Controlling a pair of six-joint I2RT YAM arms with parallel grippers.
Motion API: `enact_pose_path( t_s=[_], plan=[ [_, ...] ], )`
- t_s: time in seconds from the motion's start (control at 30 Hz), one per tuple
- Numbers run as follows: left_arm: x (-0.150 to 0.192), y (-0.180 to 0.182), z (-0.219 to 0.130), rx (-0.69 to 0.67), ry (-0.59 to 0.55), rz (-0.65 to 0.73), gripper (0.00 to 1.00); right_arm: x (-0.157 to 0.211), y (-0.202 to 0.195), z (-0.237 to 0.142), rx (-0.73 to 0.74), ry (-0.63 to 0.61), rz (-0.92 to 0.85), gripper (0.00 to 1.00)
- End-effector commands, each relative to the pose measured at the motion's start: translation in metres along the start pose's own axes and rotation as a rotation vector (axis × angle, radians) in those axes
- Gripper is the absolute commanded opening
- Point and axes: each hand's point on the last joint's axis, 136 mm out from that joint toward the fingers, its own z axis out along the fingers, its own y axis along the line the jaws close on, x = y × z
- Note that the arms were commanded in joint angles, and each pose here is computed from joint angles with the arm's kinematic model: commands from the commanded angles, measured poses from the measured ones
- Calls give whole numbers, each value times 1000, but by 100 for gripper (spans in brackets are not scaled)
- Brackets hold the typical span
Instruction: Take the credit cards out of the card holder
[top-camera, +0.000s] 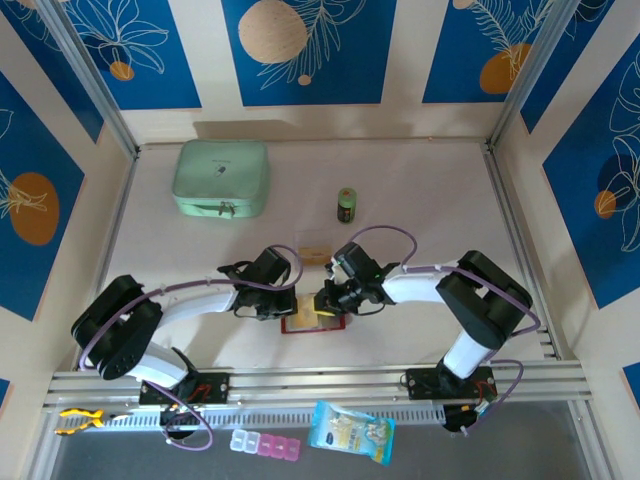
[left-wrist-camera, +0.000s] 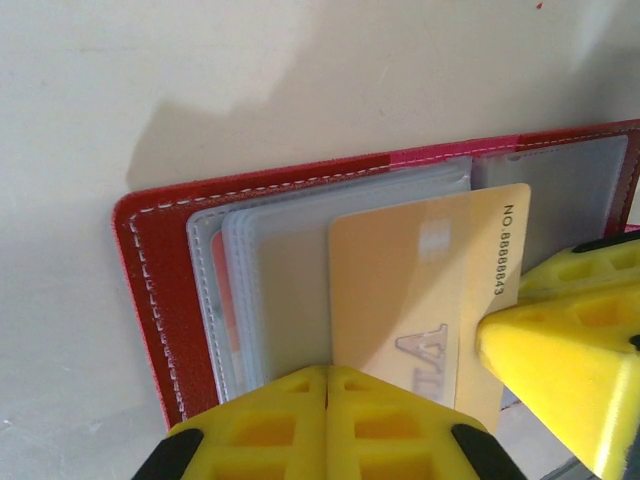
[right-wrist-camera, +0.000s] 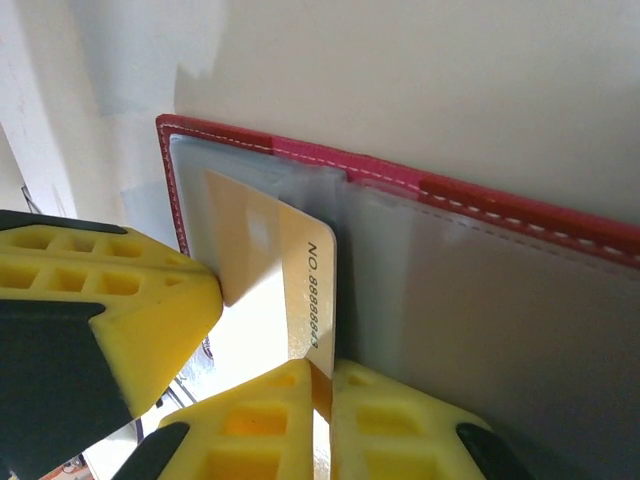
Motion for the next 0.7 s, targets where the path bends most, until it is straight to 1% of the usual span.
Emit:
enact_pose_path(
  t_s=[0.0,0.33,0.67],
  plan=[
    [8,18,0,-79,20,5,6,5,-11,-8,20,0,17,9],
    [4,9,-2,-66,20,15,7,10,-18,-32,30,-37,11,8],
    [-5,-10,-10,-23,3,51,10,8,-8,-51,44,-71,-29,7]
  ],
)
